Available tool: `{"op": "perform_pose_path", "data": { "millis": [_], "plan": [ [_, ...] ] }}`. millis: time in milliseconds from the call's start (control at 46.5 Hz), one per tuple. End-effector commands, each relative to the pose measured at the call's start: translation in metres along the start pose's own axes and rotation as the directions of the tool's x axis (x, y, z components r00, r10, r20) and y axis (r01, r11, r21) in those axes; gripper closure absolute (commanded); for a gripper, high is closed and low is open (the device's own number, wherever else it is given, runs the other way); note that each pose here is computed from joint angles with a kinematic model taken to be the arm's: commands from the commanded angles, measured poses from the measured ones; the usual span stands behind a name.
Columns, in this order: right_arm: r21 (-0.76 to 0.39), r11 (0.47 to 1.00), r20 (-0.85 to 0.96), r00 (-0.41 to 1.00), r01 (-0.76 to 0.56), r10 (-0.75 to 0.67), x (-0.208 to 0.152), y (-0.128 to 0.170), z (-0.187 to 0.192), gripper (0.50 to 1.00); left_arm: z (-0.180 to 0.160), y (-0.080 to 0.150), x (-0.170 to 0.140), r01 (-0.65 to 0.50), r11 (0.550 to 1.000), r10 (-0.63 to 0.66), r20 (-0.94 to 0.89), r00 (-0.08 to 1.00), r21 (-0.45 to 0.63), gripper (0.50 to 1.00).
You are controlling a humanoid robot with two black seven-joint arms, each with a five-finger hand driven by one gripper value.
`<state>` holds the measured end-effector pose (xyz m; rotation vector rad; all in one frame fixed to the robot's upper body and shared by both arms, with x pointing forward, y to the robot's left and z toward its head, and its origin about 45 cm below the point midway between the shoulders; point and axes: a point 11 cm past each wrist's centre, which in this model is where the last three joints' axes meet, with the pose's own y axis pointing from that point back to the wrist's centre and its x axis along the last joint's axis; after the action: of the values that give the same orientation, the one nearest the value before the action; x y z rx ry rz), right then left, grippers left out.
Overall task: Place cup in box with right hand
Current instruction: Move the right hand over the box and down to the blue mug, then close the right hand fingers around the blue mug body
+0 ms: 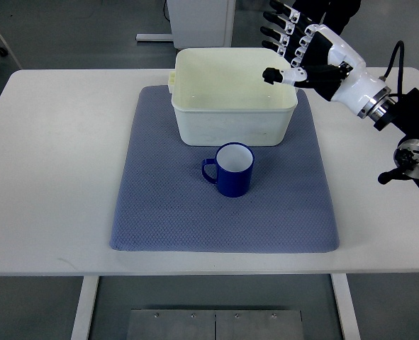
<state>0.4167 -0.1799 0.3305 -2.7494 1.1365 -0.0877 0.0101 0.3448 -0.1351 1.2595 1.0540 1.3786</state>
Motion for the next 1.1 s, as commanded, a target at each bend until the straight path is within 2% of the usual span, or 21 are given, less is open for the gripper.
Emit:
{"op": "perform_pose_path", "data": {
  "millis": [0,387,860,1074],
  "plan": [
    [-0.033,0.999,-0.018,0.999,0.030,-0.031,-0.006,0.001,0.009,0.505,0.000,0.000,0.000,0.000,1.000,0.000,-0.001,1.000,0.000,0.500],
    [-0.152,0.982,-0.068,0.990,0.112,-0.123,-0.030,0.004,0.044,0.505,0.000,0.000,0.000,0.000,1.000,0.000,0.002,1.000,0.000,0.500],
    [-0.210,0.963,-0.079,0.978,0.171,-0.191,-0.050,0.013,0.074,0.507,0.001,0.000,0.000,0.000,1.000,0.000,0.002,1.000,-0.001,0.500],
    [-0.229,0.962,-0.075,0.983,0.147,-0.168,-0.045,0.015,0.084,0.509,0.000,0.000,0.000,0.000,1.000,0.000,-0.001,1.000,0.000,0.500]
  ]
}}
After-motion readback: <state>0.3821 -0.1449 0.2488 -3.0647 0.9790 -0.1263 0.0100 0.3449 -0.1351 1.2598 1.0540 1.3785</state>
